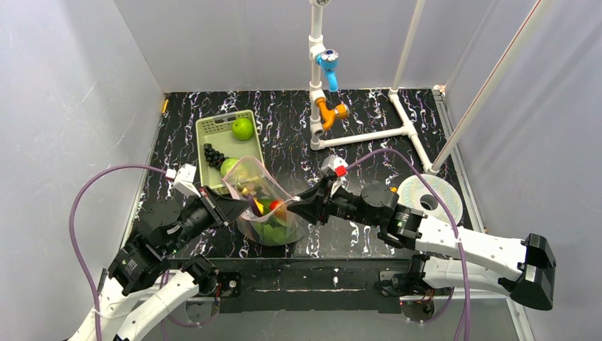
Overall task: Place the food in the zip-top bag and seal the zipper
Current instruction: Adjust the zipper food storage bag at the center of the board, then zip the zipper food storage bag at the center of the board.
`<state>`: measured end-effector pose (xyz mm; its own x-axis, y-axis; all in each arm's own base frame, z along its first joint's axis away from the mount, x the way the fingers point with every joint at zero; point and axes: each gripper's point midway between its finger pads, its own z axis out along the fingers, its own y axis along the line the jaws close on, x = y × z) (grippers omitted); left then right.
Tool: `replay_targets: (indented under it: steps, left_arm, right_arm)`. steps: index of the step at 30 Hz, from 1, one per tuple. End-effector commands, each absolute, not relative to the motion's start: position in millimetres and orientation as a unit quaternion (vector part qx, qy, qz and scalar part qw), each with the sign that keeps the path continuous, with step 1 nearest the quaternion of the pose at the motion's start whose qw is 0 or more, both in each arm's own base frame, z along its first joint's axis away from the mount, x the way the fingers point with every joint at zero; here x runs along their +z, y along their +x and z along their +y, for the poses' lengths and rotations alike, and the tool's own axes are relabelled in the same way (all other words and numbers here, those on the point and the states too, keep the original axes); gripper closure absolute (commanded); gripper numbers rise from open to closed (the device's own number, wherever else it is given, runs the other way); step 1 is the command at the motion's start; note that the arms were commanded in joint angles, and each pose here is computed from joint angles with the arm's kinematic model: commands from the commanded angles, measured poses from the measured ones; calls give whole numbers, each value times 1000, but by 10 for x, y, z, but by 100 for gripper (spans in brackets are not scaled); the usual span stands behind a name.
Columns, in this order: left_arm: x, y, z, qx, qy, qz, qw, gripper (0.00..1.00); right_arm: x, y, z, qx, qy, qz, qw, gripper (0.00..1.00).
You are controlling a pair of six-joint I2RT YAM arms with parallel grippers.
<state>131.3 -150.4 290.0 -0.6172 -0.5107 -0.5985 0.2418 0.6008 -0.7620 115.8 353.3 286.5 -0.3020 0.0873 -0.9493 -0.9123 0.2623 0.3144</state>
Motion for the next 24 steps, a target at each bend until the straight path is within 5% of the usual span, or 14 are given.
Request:
replay_targets:
  steps: [1, 3, 4, 8, 11, 15, 24]
  left_arm:
    - [3102, 1271, -1419, -444, -82, 768, 454, 100]
    - [3149, 1245, -1371, -429, -57, 770, 469, 96]
    - [3254, 1218, -1309, -418, -37, 766, 488, 82]
    - [3597, 1106, -1262, -372, 87, 762, 524, 53]
    - [3815, 924, -1599, -409, 212, 750, 475, 37]
    - [3785, 869, -2008, -442, 344, 719, 412, 33]
    - [3926, 997, -2498, -481, 488, 607, 402, 25]
  right_arm:
    - [3267, 1211, 3473, 524, -304, 587, 537, 78]
    - [3276, 1191, 3471, 515, -322, 588, 535, 96]
    - [3272, 1183, 3473, 509, -333, 589, 532, 99]
    - [3267, 1093, 3485, 517, -363, 582, 513, 99]
    - [3256, 1035, 3516, 526, -387, 580, 486, 99]
    - [3271, 1050, 3552, 531, -415, 581, 456, 99]
    - [3343, 1097, 3570, 554, -429, 585, 409, 99]
